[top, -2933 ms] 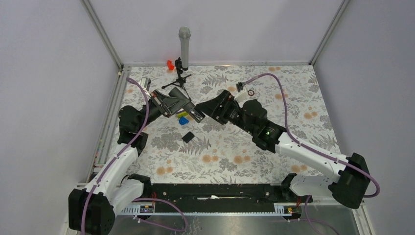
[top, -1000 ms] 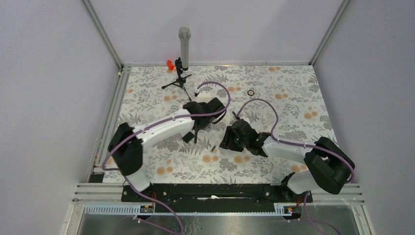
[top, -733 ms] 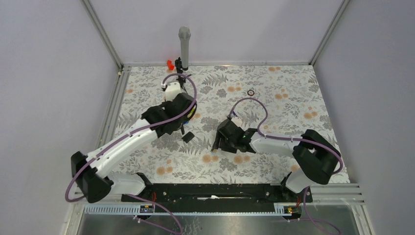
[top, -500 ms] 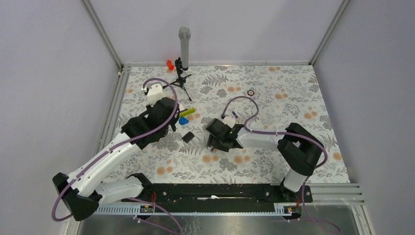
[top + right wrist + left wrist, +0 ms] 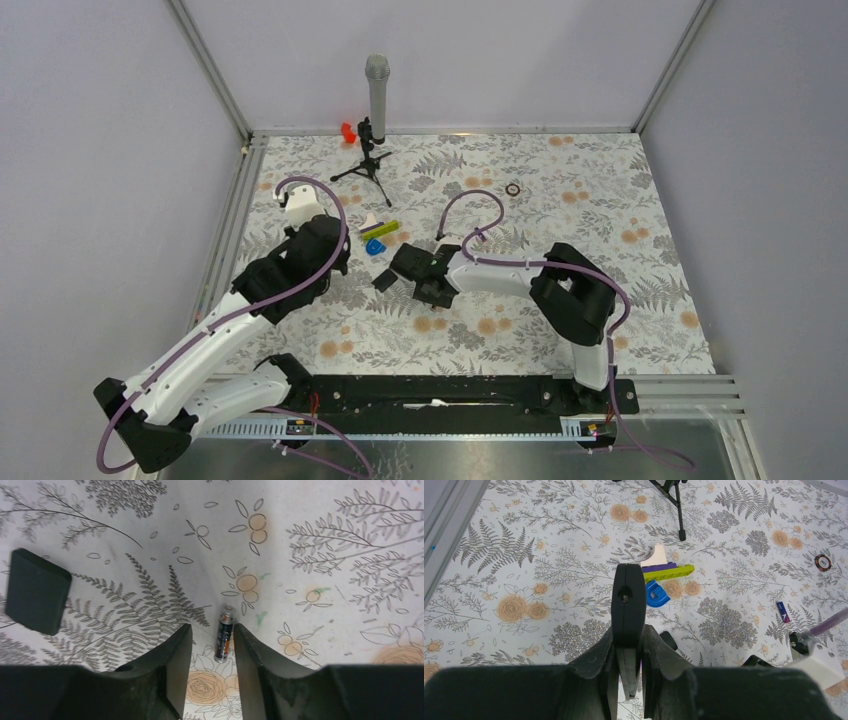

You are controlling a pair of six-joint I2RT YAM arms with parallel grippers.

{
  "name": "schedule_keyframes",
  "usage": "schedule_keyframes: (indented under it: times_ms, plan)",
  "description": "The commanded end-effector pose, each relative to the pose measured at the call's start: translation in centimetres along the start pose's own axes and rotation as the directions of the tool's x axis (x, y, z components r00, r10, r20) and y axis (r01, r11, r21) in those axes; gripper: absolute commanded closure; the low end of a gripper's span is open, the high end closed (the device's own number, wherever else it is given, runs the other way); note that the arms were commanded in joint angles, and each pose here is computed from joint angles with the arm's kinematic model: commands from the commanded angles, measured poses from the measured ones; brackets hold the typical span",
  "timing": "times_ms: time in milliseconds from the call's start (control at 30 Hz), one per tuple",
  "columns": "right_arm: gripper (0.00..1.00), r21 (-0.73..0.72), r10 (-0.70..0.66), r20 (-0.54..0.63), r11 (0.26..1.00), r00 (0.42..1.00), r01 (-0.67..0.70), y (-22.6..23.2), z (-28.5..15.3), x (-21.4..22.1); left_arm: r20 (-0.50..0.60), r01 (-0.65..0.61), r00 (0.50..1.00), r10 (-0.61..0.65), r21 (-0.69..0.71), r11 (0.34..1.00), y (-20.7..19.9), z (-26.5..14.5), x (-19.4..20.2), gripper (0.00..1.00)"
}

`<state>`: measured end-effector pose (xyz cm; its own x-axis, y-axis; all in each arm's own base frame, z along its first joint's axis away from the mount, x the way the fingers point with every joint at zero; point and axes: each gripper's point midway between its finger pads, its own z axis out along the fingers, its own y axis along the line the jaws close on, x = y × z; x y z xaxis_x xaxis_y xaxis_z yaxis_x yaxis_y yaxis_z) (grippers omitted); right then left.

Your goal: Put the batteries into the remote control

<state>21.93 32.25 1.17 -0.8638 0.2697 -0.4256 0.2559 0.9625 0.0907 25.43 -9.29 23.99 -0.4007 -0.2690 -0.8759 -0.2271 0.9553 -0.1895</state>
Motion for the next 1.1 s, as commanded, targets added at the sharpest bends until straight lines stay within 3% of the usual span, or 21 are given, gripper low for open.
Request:
schedule_keyframes:
  times_ms: [0,100,200,367,467,633,800,967,1067]
  plan:
    - [0.64,0.208,-0.081,0.037,0.975,0.996,0.072,-3.8,0.7,0.9,0.074,0.041,0.996,-0.041,-0.006,0.999,0.4,-0.3,-1.9,1.0]
    - [0.81,0.223,-0.11,0.05,0.97,0.993,0.096,-3.9,0.7,0.7,0.065,0.042,0.997,-0.042,0.002,0.999,0.3,-0.3,-1.6,1.0]
    - [0.9,0.221,-0.133,0.076,0.969,0.988,0.113,-4.3,0.4,0.2,0.05,0.038,0.998,-0.039,0.016,0.999,-0.1,-0.1,-1.1,1.0]
    - [0.95,0.149,-0.164,0.179,0.979,0.97,0.138,-4.5,-1.2,-2.1,-0.014,0.033,0.999,-0.032,0.088,0.996,-2.0,0.5,0.0,1.0]
    - [0.96,0.073,-0.165,0.279,0.986,0.946,0.151,-4.4,-3.8,-4.8,-0.088,0.057,0.995,-0.037,0.241,0.969,-4.9,0.8,1.1,1.0]
    - [0.95,-0.22,-0.09,0.432,0.955,0.898,0.201,-2.0,-11.9,-10.4,-0.16,0.134,0.986,-0.05,0.573,0.809,-10.7,-0.9,0.6,1.0]
    - [0.94,-0.503,-0.024,0.589,0.772,0.808,0.389,0.4,-22.0,-13.9,-0.233,0.198,0.972,-0.009,0.801,0.565,-15.8,-4.2,-0.7,1.0]
    - [0.94,-0.534,-0.076,0.67,0.642,0.738,0.551,1.1,-26.9,-14.3,-0.309,0.289,0.951,0.012,0.9,0.325,-19.5,-7.2,-1.6,1.0]
    - [0.93,-0.506,-0.122,0.707,0.6,0.696,0.619,1.5,-27.2,-14.0,-0.337,0.322,0.941,0.014,0.911,0.259,-20.4,-7.9,-2.0,1.0]
